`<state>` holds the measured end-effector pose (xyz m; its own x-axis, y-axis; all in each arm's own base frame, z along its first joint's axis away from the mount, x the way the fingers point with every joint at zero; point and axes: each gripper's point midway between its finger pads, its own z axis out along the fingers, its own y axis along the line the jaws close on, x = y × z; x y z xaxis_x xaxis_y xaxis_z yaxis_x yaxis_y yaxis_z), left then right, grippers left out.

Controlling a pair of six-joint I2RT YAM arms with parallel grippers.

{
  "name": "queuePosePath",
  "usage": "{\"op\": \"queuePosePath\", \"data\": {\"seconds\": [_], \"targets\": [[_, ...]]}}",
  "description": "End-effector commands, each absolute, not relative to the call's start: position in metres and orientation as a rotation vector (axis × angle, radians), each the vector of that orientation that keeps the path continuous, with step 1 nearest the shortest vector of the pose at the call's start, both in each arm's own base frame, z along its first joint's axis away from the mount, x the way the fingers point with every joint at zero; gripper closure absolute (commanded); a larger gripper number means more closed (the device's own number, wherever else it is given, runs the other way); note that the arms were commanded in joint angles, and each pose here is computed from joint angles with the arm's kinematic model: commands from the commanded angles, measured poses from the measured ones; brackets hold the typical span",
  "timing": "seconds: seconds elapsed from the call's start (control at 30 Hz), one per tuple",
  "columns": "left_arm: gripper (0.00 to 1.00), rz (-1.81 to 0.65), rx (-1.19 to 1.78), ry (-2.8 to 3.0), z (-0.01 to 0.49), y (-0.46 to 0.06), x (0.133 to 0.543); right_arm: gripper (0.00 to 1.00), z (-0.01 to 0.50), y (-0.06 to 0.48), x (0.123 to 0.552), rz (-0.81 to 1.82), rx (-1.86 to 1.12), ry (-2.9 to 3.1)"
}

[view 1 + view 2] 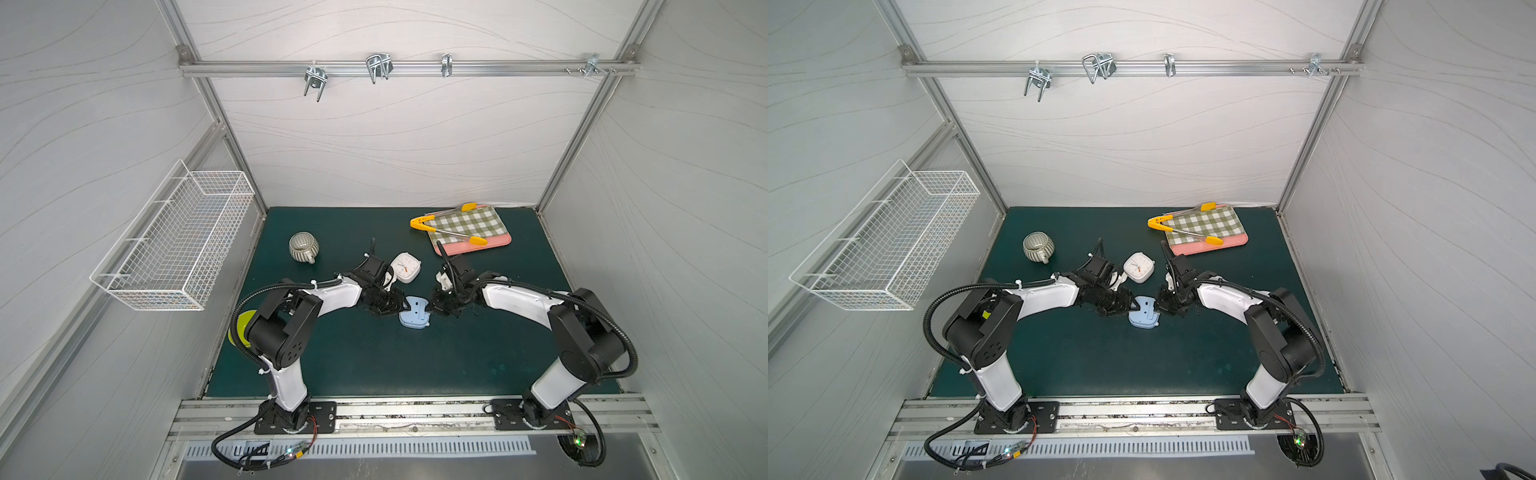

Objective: Insert the battery into the alarm
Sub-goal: Install the cover on the alarm.

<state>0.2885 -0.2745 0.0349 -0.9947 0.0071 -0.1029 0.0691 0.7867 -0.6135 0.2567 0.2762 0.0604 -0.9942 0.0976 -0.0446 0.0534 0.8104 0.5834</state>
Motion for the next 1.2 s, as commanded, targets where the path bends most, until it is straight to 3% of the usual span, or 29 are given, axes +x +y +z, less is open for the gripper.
{"op": "queuePosePath", "data": {"seconds": [0.0, 0.6, 0.83, 1.17], "targets": [[0.43, -0.931, 0.061, 2.920, 0.026, -0.269, 0.289, 0.94, 0.052, 0.272, 0.254, 0.875, 0.150, 2.963], [0.43, -0.934, 0.063, 2.918, 0.028, -0.269, 0.289, 0.92, 0.049, 0.283, 0.250, 0.955, 0.188, 2.979], [0.43, -0.934, 0.066, 2.914, 0.029, -0.269, 0.289, 0.78, 0.054, 0.278, 0.250, 0.918, 0.173, 2.971], [0.42, -0.934, 0.070, 2.906, 0.032, -0.269, 0.289, 0.69, 0.056, 0.272, 0.248, 0.888, 0.175, 2.970]]}}
